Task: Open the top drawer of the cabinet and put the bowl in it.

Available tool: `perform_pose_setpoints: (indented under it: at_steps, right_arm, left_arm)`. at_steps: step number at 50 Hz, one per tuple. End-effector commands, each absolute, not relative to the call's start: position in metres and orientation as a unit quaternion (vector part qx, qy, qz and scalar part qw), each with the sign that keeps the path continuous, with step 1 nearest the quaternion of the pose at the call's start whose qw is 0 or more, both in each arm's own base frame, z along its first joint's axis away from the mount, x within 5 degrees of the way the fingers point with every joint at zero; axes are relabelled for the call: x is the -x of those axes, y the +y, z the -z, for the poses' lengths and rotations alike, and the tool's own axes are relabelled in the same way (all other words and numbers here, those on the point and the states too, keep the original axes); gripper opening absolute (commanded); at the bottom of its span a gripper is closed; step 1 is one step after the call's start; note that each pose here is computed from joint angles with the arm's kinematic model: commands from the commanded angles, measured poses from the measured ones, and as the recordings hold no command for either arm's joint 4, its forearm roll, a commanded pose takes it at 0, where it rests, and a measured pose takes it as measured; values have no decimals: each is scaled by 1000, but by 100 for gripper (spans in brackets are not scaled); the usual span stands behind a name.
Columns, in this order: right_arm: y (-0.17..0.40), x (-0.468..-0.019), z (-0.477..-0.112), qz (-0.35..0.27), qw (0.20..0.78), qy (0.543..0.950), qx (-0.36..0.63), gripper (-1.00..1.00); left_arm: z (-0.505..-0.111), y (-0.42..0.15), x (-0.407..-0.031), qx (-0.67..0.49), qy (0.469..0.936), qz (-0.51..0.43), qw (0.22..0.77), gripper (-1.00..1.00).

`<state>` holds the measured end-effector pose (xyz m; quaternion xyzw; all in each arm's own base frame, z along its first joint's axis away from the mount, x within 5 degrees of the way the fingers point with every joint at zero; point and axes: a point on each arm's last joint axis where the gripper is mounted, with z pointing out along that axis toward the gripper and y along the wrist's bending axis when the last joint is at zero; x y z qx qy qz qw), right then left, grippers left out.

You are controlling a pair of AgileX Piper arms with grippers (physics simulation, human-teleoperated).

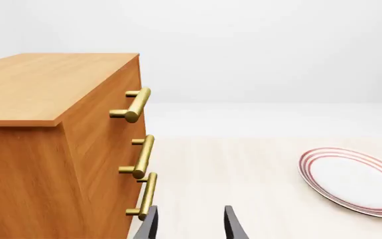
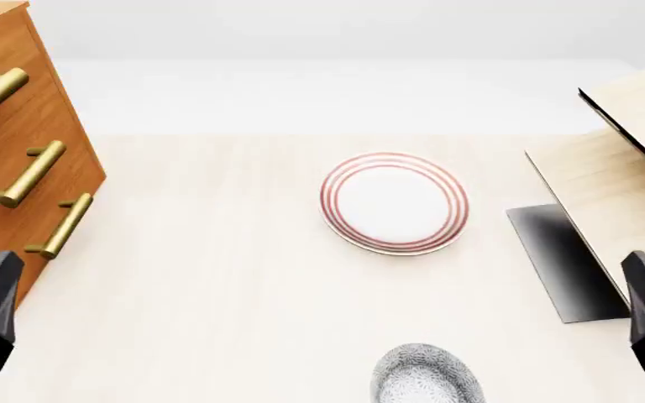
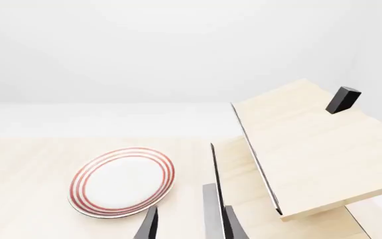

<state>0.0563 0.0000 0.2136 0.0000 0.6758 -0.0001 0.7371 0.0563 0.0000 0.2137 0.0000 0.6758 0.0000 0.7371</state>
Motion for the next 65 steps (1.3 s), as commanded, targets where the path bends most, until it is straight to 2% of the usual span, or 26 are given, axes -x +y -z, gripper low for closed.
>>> perform_pose_setpoints:
  at_steps: [1, 17, 24, 38, 53, 65]
  right_arm:
    - [0, -57, -214, 0, 737, 676, 0, 100]
    - [0, -57, -214, 0, 736, 677, -1, 100]
    - [0, -57, -214, 0, 736, 677, -1, 100]
    - [0, -57, -214, 1, 736, 677, 0, 100]
    - [0, -57, -214, 0, 736, 677, 0, 100]
    - [0, -57, -214, 0, 736, 677, 0, 100]
  left_arm:
    - [-214, 0, -57, 0, 676, 0, 737, 100]
    - [-216, 0, -57, -9, 679, -10, 734, 100]
    - [-229, 0, -62, -72, 686, -72, 720, 100]
    - [-225, 2, -81, -174, 695, -186, 672, 100]
    - [-240, 3, -90, -282, 643, -306, 643, 100]
    - [-248, 1, -109, -337, 609, -356, 623, 100]
